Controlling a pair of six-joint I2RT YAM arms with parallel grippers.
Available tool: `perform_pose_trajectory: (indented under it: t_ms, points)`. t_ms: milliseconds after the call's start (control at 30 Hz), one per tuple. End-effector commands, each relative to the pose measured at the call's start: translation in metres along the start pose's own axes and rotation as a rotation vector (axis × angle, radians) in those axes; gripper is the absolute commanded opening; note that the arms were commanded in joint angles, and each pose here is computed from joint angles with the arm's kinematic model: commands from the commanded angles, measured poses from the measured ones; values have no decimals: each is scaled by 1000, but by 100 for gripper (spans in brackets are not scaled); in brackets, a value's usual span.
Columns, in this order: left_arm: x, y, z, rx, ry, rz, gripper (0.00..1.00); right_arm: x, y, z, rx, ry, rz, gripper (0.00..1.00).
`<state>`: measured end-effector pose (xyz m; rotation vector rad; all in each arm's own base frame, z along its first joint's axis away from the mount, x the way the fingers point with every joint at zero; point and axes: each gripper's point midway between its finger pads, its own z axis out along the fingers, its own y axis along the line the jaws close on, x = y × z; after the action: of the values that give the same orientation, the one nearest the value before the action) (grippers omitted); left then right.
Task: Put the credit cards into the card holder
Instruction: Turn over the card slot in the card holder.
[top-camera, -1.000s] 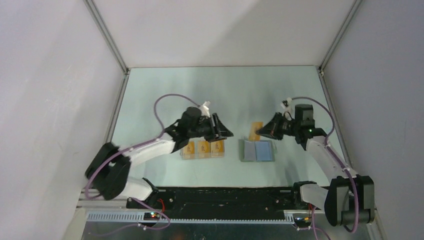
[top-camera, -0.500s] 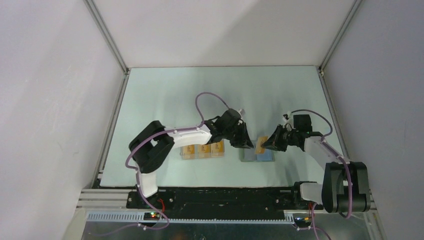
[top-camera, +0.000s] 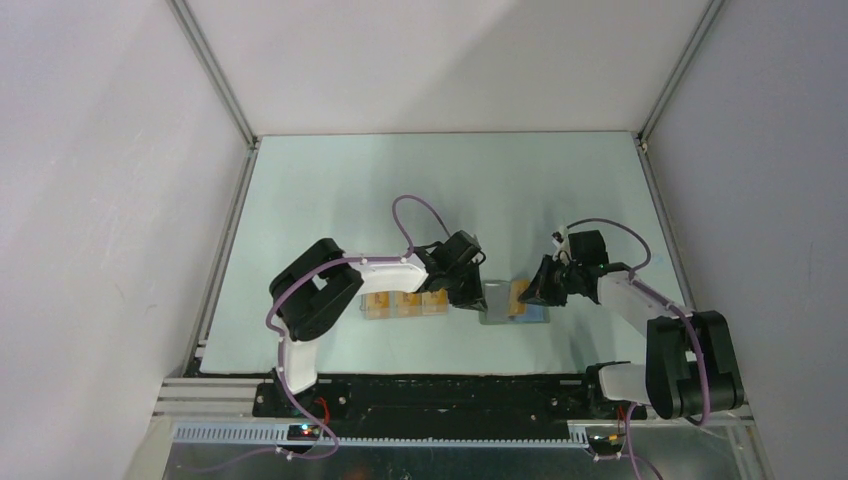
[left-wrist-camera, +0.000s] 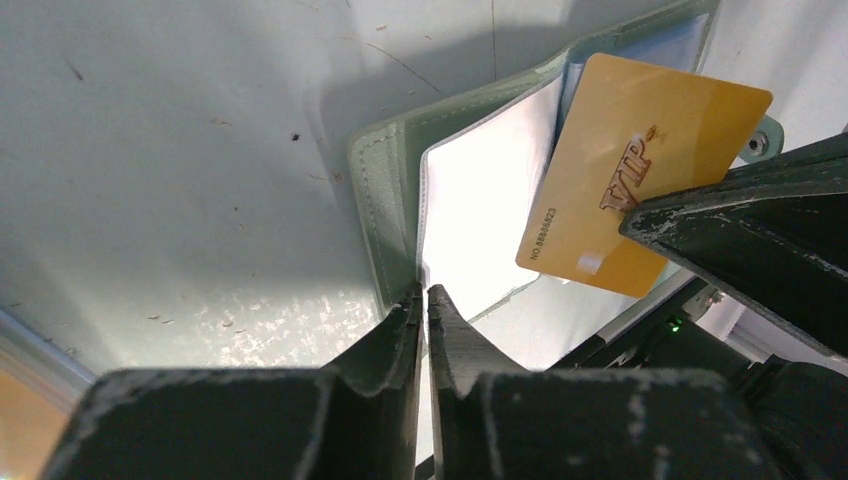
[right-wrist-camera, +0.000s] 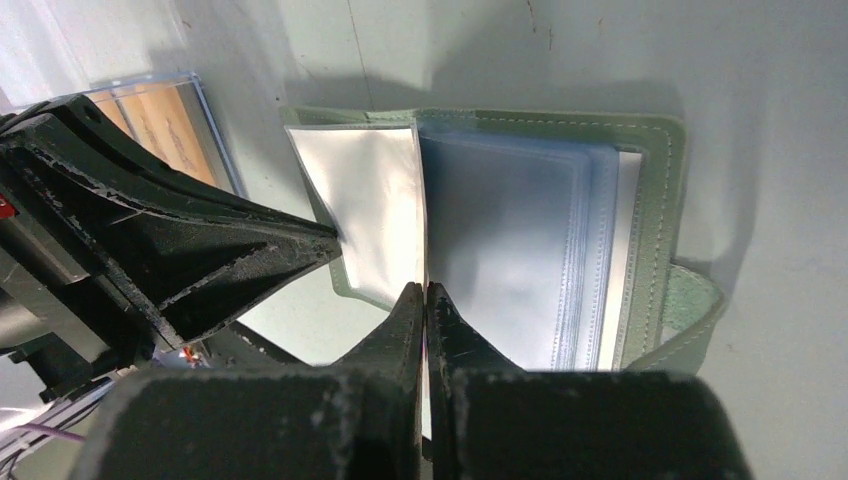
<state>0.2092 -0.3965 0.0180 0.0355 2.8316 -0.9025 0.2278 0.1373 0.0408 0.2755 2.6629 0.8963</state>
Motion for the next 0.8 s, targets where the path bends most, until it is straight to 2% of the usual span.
perform_pose_trajectory:
  t_ms: [0,267,767]
  points:
    - [-1,26,3,-98,-12,10,10,-19,-3,-5,45,-93,-69,0]
    - [3,30,9,-105,13,14,7,-38,1,-9,29,-147,-78,0]
    - [6,29,12,-95,36,19,6,-20,14,7,-55,-37,-89,0]
